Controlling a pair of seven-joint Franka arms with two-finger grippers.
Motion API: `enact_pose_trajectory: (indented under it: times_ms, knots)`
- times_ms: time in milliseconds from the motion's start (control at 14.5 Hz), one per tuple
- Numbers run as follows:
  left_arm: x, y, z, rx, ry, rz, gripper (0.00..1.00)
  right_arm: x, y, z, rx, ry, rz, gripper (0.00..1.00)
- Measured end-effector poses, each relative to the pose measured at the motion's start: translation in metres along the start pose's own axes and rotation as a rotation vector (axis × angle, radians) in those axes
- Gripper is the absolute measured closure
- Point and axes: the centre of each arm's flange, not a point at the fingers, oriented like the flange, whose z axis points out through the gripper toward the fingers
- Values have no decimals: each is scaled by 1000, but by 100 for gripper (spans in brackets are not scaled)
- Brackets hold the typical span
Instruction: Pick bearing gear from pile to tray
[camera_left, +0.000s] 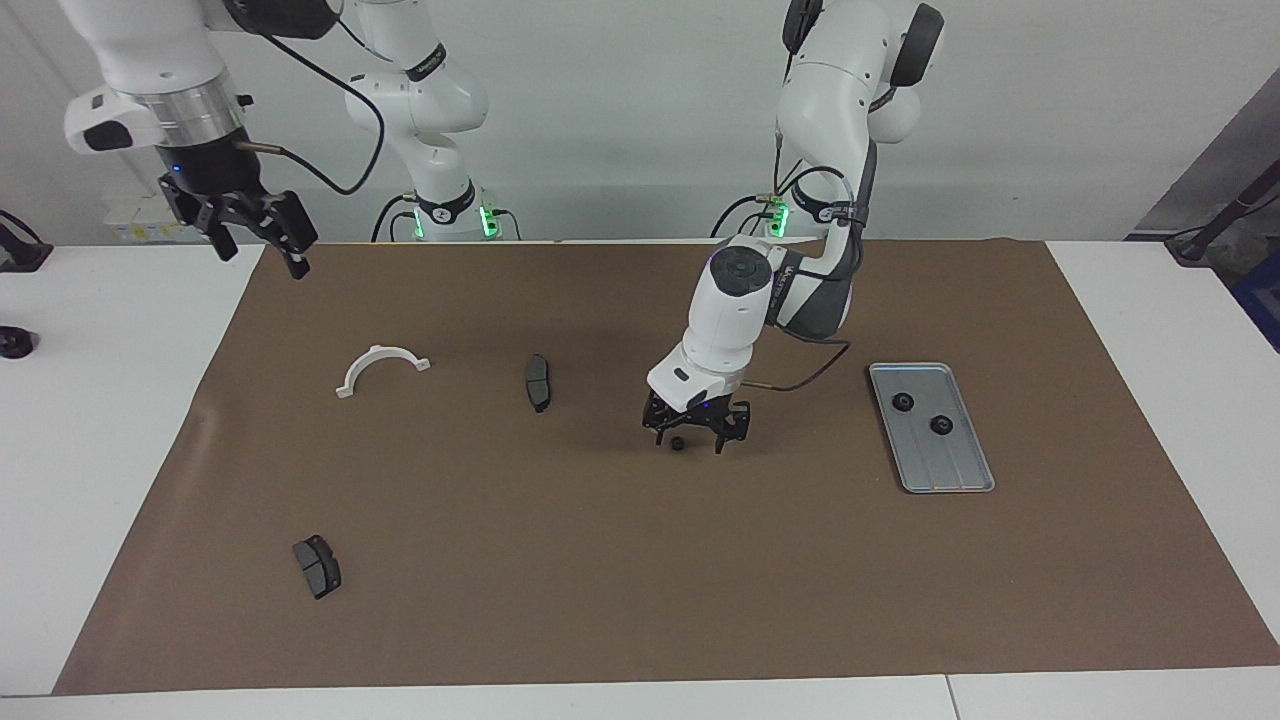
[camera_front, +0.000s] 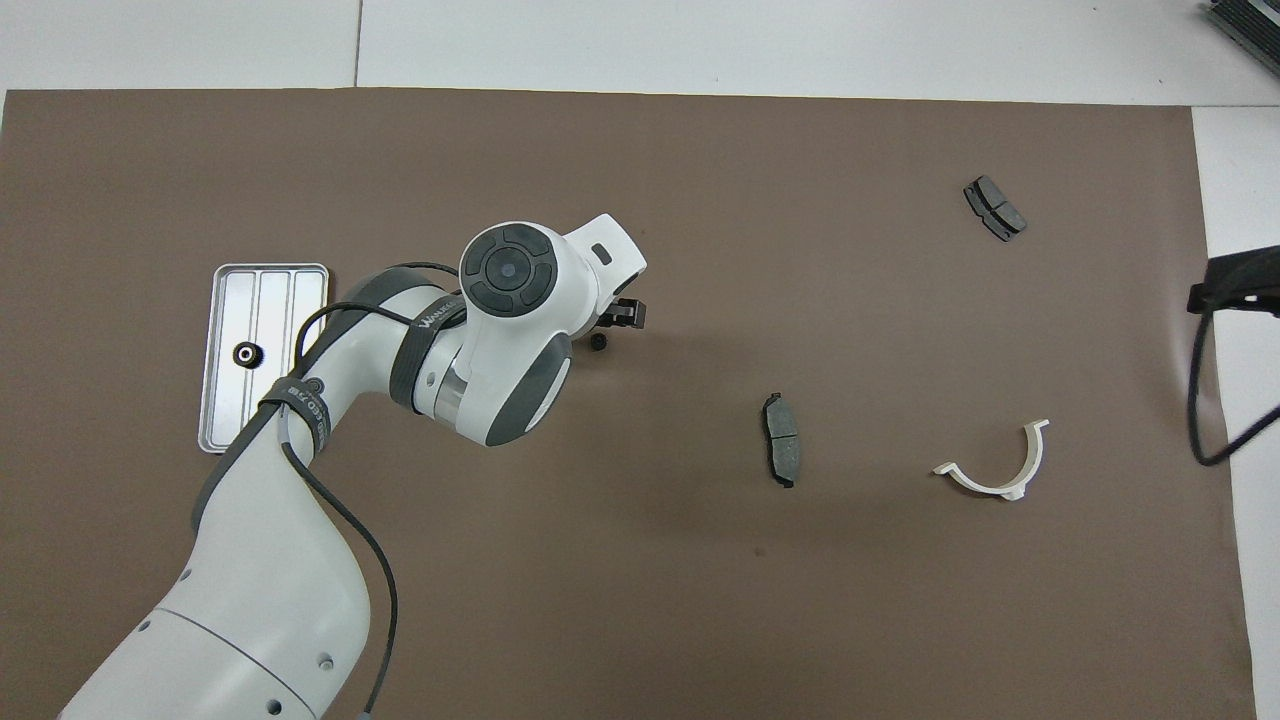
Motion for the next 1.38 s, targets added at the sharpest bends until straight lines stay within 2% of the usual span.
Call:
enact_pose_trajectory:
  times_ms: [138,206,413,619,963,1101,1169,1238,1376]
  knots:
    - [-2,-1,6,7,-4,6,11,-3,10,-2,-6,-34,-19,0]
    - [-5,0,10,10,-9,10,17,-4,8,-1,-7,-43,-27,0]
    - [-19,10,23,17,-34,32,20,-9,-10,2,-17,-84,-59,0]
    - [-29,20,31,16,-39,51,21,-9,-14,-2,-16,-79,-66,0]
    - [-30,16,35,11,-16,47,32,-9,-14,0,-16,-84,-88,0]
    - [-29,15,35,11,-13,47,41,-10,-14,0,-17,-86,-89,0]
    - [-29,15,35,11,-13,47,41,-11,-15,1,-19,-98,-92,0]
    - [-29,15,35,12,-11,48,46,-14,-18,3,-21,-116,-99,0]
    - [-29,15,34,13,-10,49,64,-13,-24,8,-23,-130,-110,0]
